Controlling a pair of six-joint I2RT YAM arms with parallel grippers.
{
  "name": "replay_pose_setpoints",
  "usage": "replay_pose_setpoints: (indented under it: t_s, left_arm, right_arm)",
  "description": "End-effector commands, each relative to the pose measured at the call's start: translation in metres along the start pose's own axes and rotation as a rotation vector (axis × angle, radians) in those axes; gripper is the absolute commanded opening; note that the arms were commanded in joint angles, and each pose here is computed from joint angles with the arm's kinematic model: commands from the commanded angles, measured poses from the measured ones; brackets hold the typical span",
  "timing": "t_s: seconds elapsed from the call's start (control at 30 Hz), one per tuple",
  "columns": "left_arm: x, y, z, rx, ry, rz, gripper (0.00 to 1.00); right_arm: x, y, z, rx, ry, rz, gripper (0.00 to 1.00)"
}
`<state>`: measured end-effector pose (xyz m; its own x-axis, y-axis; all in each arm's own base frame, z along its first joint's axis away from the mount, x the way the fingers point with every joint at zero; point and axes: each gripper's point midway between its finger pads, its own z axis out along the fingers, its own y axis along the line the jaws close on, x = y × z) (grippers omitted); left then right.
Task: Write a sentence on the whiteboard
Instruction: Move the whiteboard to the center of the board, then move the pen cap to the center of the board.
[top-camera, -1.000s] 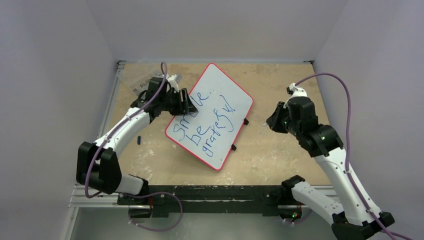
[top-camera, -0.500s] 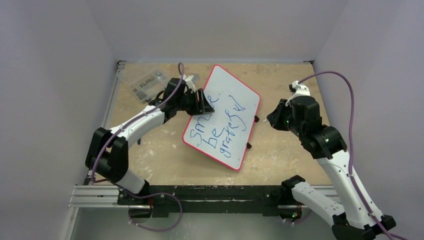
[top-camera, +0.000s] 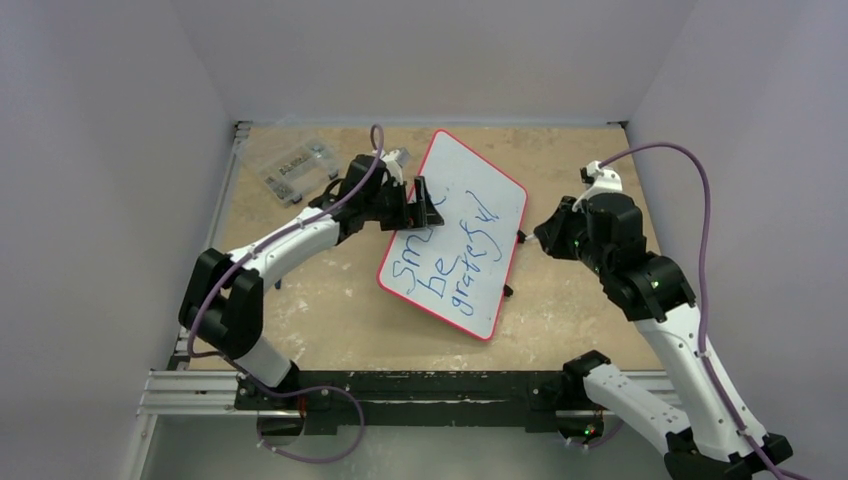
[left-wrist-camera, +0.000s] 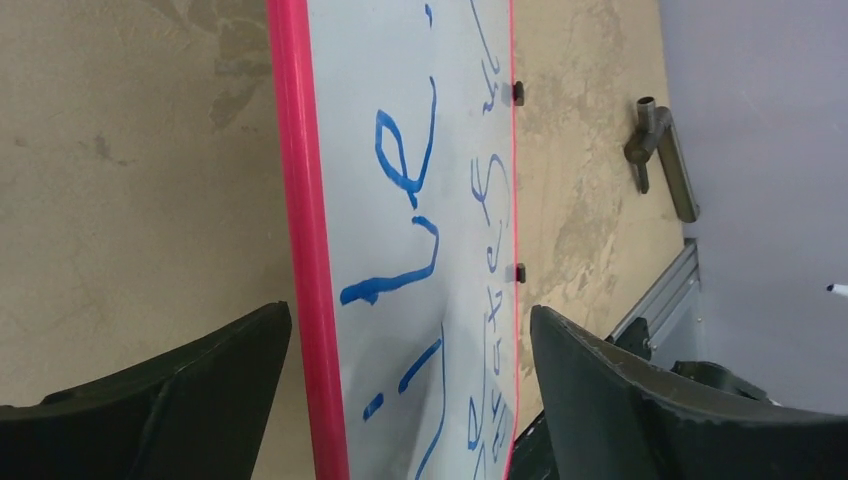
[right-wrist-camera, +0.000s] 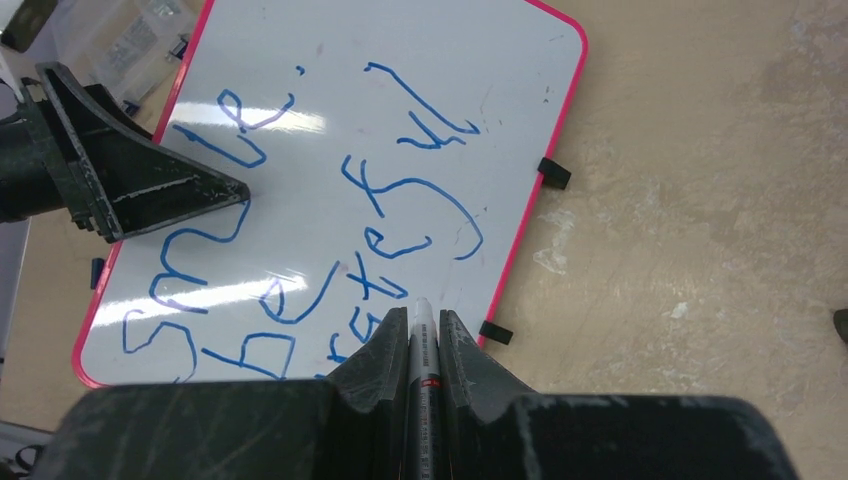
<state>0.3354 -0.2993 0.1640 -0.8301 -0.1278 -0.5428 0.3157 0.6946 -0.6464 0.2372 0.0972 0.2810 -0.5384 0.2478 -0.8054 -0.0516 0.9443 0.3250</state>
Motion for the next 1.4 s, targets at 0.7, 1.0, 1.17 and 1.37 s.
replay_pose_setpoints:
  t_s: [0.7, 1.0, 1.17, 1.37]
  left_arm:
    - [-0.050, -0.021, -0.190, -0.181, -0.215, 0.309, 1.00]
    - [-0.016, 0.045, -0.251, -0.483, -0.304, 0.294, 1.00]
    - [0.005, 0.050, -0.248, -0.448, -0.317, 0.278, 1.00]
    - [0.021, 0.020, -0.236, -0.244, -0.287, 0.293, 0.96]
  right_arm:
    - [-0.070, 0.014, -0.037, -0.014, -0.171, -0.057, 0.00]
    - [-0.066, 0.035, -0.010, -0.100, -0.150, -0.021, 0.00]
    - [-0.046, 0.049, 0.006, -0.210, -0.152, 0.076, 0.00]
    - [-0.035, 0.073, 0.012, -0.369, -0.151, 0.152, 0.00]
